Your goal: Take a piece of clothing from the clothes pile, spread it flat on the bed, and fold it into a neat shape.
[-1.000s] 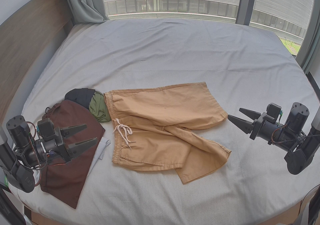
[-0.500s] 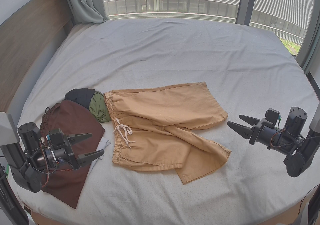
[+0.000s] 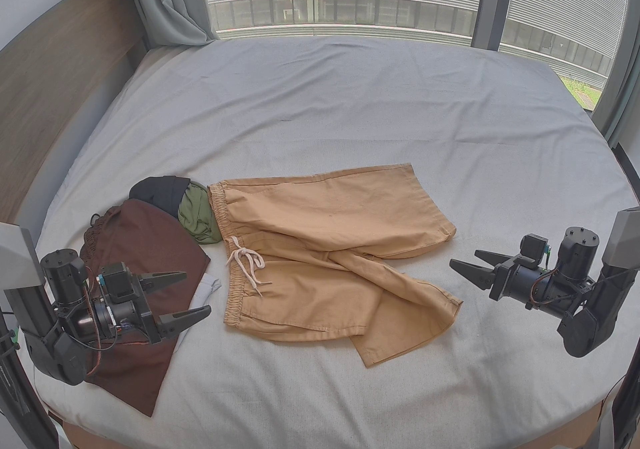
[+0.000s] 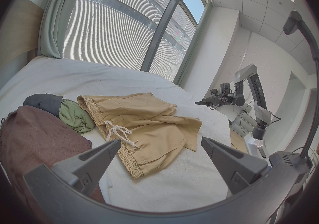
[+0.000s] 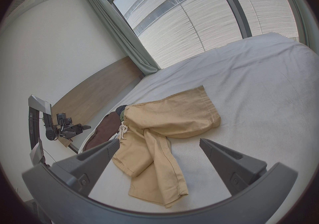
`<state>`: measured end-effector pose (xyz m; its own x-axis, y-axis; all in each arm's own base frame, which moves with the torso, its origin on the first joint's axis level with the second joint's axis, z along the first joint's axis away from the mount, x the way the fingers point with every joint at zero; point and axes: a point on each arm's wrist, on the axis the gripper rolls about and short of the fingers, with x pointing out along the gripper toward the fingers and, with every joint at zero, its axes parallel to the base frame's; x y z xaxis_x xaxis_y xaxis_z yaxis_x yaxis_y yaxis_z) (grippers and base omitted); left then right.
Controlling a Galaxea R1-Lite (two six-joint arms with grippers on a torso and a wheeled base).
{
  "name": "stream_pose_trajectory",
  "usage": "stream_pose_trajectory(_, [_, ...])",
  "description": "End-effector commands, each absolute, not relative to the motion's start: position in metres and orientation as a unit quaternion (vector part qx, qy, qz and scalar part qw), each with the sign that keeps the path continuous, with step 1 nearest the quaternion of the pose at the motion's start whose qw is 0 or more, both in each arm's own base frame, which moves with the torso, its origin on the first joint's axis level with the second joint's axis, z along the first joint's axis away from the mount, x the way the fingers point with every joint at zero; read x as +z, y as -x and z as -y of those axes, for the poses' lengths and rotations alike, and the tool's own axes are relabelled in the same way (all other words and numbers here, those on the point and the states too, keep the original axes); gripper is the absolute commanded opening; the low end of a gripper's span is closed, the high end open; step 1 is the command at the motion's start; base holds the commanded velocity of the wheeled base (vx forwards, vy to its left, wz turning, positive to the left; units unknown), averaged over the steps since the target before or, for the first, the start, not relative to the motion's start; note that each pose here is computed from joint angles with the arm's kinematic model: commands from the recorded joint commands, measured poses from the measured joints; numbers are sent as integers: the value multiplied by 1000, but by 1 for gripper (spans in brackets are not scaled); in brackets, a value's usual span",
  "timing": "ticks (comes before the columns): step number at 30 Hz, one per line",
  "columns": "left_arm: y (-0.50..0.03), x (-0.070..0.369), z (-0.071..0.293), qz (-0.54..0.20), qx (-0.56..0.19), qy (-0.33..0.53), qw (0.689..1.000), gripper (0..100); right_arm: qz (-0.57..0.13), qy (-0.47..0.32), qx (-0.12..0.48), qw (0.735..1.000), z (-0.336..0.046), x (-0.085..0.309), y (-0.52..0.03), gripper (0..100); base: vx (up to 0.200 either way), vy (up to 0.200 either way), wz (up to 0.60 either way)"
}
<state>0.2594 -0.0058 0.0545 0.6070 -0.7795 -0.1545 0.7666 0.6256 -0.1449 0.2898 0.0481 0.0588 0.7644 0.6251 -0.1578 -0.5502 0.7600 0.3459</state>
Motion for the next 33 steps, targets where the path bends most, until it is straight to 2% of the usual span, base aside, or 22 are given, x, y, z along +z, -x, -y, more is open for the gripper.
stream_pose_trajectory(1, [-260, 50, 6, -108, -432, 32, 895, 100, -158, -147, 308, 927, -47, 41, -294, 100, 0, 0, 0])
stream_pose_trajectory(6, [-262, 45, 5, -108, -432, 24, 895, 100, -201, -156, 293, 922, -45, 19, -291, 100, 0, 0, 0])
stream_pose_trajectory(15, [-263, 47, 5, -104, -433, 22, 895, 100, -241, -176, 278, 913, -46, 2, -285, 100, 0, 0, 0])
stream_pose_trajectory(19, [-263, 47, 5, -105, -433, 22, 895, 100, -257, -223, 257, 904, -48, 2, -284, 100, 0, 0, 0])
stream_pose_trajectory(25, [-263, 46, 6, -106, -433, 22, 895, 100, -273, -264, 256, 889, -56, 2, -282, 100, 0, 0, 0])
stream_pose_trajectory(26, [-263, 46, 5, -106, -433, 22, 895, 100, -275, -265, 255, 888, -56, 1, -282, 0, 0, 0, 0])
stream_pose_trajectory(33, [-263, 47, 5, -105, -433, 21, 895, 100, -286, -265, 259, 884, -60, -1, -277, 0, 0, 0, 0])
